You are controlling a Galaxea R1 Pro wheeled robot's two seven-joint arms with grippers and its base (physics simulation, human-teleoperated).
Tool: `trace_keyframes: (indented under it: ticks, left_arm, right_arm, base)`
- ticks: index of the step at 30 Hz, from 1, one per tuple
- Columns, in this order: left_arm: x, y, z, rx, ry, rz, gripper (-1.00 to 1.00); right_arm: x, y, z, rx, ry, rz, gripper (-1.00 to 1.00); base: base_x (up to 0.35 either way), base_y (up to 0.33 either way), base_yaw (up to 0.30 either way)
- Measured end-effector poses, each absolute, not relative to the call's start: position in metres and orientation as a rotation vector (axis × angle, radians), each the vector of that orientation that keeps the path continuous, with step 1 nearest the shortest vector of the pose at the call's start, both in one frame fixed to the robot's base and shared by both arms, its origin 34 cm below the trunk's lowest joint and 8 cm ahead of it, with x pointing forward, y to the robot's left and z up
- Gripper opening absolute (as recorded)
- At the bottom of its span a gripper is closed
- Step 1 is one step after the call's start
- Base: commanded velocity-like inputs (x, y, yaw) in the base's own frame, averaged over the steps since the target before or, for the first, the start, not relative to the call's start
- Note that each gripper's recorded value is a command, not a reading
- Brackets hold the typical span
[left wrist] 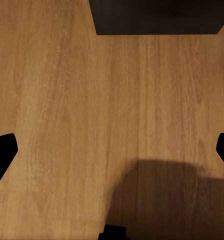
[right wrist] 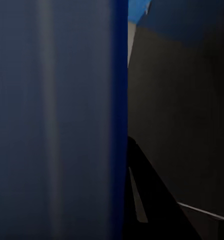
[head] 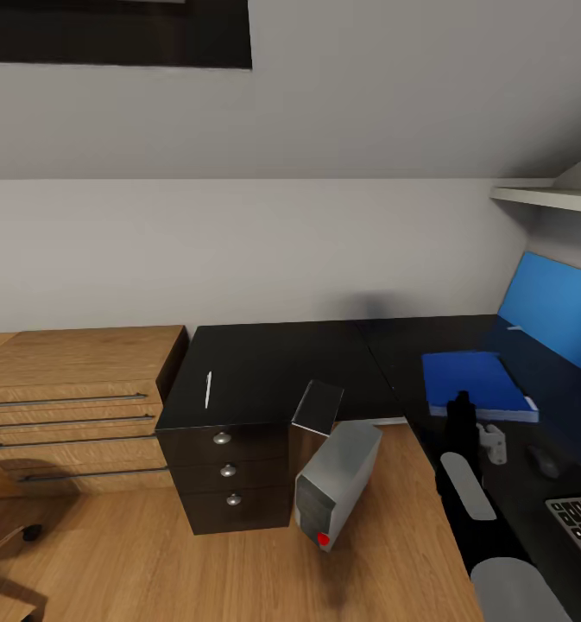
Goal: In the bedroom, organize the workspace by keeping the computer under the desk, ensuring the monitor is on the desk, placing the keyboard on the desk next to the monitor, placing the mouse on the desk next to the keyboard, moving the folder from the swivel chair onto the desk next to the mouse, stacking the notebook on top of the folder with the pen on top of the notebook, and positioning the swivel chair next to the desk.
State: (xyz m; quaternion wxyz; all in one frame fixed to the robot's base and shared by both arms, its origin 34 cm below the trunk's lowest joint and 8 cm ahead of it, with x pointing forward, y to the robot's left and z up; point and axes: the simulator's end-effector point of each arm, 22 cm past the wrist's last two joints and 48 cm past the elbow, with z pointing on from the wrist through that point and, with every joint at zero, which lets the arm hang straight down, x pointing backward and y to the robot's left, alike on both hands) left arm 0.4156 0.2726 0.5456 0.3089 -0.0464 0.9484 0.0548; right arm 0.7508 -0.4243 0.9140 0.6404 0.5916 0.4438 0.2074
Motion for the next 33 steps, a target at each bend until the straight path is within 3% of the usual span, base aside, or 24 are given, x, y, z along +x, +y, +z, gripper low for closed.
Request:
trace_keyframes:
  ticks: [8, 19, 33]
  left_arm:
    - [0.416, 0.271, 0.546, -0.117, 2.506, 0.138, 1.00]
    - [0.416, 0.260, 0.546, -0.121, 2.507, 0.119, 1.00]
    - [0.418, 0.259, 0.547, -0.121, 2.504, 0.117, 1.00]
  right_arm:
    - [0.756, -0.440, 0.913, 1.395, 0.937, 0.374, -1.00]
    - [0.755, -0.441, 0.914, 1.397, 0.928, 0.367, -1.00]
    - [0.761, -0.419, 0.922, 1.358, 0.931, 0.404, -1.00]
  base:
    - [0.000, 0.000, -0.022]
    - [0.121, 0.100, -0.199]
    - [0.016, 0.014, -0.014]
